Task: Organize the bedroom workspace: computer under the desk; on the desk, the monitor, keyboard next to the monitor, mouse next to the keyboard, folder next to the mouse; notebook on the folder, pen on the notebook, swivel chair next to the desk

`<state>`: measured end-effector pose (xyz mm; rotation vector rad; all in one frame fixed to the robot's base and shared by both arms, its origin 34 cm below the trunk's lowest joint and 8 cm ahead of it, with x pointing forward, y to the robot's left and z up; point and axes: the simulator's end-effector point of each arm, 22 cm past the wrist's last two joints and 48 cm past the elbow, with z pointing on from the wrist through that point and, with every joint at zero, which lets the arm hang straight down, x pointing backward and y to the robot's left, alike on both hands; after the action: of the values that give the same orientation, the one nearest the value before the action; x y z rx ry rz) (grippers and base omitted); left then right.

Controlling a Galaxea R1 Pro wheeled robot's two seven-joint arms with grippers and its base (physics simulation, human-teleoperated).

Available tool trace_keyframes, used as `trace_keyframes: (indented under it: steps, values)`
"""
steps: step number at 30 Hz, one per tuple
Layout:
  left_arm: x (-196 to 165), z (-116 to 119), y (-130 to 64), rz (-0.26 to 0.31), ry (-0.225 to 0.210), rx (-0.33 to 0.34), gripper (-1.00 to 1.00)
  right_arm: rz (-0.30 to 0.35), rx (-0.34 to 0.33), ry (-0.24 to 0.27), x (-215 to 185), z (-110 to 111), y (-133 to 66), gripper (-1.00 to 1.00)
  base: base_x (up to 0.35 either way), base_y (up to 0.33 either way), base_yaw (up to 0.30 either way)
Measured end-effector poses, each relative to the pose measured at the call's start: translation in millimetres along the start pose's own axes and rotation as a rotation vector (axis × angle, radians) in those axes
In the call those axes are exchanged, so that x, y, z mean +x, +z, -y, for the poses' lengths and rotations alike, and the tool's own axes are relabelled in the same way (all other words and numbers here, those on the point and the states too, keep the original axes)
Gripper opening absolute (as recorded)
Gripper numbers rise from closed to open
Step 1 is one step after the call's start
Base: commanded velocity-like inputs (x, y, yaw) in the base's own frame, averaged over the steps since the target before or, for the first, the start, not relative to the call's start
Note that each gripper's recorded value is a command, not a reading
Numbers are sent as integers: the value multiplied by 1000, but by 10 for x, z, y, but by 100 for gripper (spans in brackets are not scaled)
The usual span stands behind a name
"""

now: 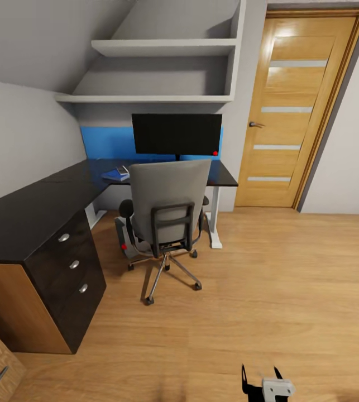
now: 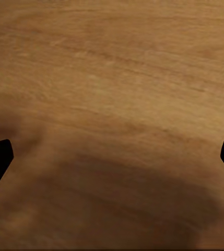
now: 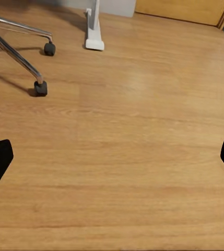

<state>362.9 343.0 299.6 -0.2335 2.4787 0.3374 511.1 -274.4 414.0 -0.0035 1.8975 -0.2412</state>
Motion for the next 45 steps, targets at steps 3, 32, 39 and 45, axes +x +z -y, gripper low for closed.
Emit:
trace_keyframes:
  steps: [3, 32, 39, 45]
  values:
    - [-34, -17, -49, 0, 1, -1, 100, 3, 1, 3, -33, 26, -59, 100, 0, 0, 0]
    - [-663, -133, -551, 142, -27, 2, 100, -51, -2, -16, -476, 120, -207, 100, 0, 0, 0]
    - [-707, -166, -704, 154, -28, 2, 100, -41, -6, -12, -553, 168, -354, 100, 0, 0, 0]
    - [-830, -187, -809, 181, -34, 0, 100, -21, -14, -3, -590, 229, -571, 100, 0, 0, 0]
